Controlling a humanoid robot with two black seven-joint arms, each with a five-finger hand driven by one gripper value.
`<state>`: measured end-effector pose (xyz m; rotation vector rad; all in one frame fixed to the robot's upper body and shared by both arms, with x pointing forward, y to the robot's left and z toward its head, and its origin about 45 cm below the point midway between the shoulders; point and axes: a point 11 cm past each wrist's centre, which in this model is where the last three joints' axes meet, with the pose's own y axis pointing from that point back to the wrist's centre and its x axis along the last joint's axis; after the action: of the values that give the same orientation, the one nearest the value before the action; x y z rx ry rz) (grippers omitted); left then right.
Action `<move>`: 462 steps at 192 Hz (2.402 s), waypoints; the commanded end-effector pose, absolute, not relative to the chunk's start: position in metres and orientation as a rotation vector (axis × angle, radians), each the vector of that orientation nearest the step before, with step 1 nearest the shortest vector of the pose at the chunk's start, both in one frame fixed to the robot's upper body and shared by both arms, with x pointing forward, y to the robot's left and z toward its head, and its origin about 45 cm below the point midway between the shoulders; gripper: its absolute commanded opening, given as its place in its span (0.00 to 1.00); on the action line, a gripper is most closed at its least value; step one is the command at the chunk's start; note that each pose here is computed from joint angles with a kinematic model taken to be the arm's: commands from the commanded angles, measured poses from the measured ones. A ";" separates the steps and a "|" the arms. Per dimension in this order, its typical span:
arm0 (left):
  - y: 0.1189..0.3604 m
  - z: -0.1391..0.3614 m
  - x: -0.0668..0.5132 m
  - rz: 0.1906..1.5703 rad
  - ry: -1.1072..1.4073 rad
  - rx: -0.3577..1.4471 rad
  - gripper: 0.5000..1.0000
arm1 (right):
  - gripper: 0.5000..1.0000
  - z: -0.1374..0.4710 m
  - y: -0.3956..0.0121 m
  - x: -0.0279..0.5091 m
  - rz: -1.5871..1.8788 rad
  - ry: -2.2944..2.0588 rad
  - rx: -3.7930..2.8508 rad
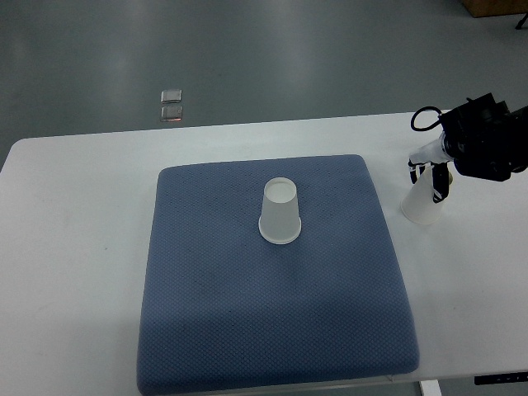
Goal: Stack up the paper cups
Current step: 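Lift the held cup and carry it above the cup on the pad, then lower the held cup down onto the upside-down cup on the pad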
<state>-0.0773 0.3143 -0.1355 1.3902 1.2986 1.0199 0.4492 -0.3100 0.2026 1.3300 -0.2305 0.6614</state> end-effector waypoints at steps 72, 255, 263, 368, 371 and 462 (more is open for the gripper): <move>0.314 -0.135 -0.078 1.018 1.300 1.390 1.00 | 0.11 0.241 -0.306 0.464 0.696 -0.254 1.313; 0.311 -0.136 -0.077 1.001 1.301 1.380 1.00 | 0.14 0.488 -0.182 0.428 0.912 -0.201 1.389; 0.310 -0.136 -0.077 1.000 1.302 1.379 1.00 | 0.14 0.486 -0.168 0.427 0.931 -0.186 1.415; 0.309 -0.136 -0.077 1.001 1.306 1.373 1.00 | 0.14 0.466 -0.055 0.407 1.008 -0.101 1.619; 0.309 -0.136 -0.077 1.001 1.306 1.373 1.00 | 0.14 0.466 -0.054 0.406 1.009 -0.100 1.622; 0.310 -0.136 -0.076 1.006 1.306 1.374 1.00 | 0.14 0.447 -0.040 0.400 0.970 -0.086 1.731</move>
<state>-0.0764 0.3089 -0.1357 1.3707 1.3075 1.0031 0.3970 -0.0388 0.4525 1.7249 -0.0768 0.9702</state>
